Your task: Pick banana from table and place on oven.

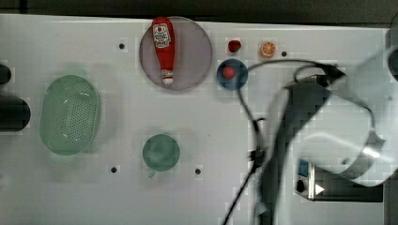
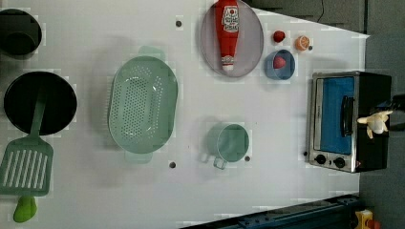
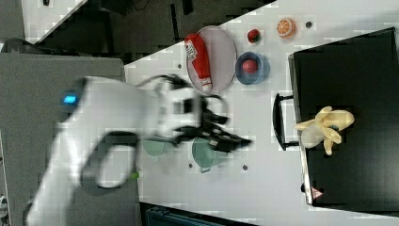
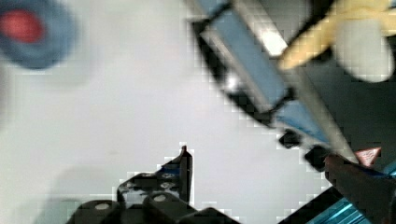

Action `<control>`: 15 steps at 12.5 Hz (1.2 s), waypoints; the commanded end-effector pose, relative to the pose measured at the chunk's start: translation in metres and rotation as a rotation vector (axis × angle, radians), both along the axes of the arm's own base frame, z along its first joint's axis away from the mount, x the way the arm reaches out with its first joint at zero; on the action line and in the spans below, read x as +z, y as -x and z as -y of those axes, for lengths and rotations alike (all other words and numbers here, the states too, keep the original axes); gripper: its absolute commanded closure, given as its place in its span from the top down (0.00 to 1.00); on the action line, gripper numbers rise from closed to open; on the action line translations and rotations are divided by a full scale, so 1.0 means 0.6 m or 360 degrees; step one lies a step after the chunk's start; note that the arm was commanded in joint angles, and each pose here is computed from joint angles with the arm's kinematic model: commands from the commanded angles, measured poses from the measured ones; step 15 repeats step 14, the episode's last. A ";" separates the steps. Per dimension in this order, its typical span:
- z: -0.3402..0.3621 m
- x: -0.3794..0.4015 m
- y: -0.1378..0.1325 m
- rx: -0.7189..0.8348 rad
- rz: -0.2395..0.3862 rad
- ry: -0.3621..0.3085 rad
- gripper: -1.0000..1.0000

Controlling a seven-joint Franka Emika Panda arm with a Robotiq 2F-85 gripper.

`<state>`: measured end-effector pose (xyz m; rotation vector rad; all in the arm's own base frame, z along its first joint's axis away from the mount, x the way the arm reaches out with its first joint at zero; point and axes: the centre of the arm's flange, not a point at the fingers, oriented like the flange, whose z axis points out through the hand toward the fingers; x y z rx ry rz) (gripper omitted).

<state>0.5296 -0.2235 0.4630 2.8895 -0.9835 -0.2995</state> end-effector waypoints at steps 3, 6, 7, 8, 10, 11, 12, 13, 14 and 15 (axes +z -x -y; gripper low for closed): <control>-0.344 0.233 -0.023 -0.0194 0.0440 0.0066 1.00; -0.383 0.245 0.006 -0.0236 0.0356 0.0074 1.00; -0.382 0.246 0.013 -0.0236 0.0324 0.0076 1.00; -0.382 0.246 0.014 -0.0236 0.0319 0.0077 1.00; -0.382 0.241 0.011 -0.0236 0.0314 0.0078 1.00; -0.383 0.239 0.010 -0.0236 0.0310 0.0078 1.00; -0.383 0.237 0.009 -0.0235 0.0306 0.0079 1.00; -0.383 0.236 0.008 -0.0235 0.0303 0.0079 1.00; -0.383 0.234 0.007 -0.0235 0.0300 0.0080 1.00; -0.383 0.234 0.007 -0.0235 0.0300 0.0080 1.00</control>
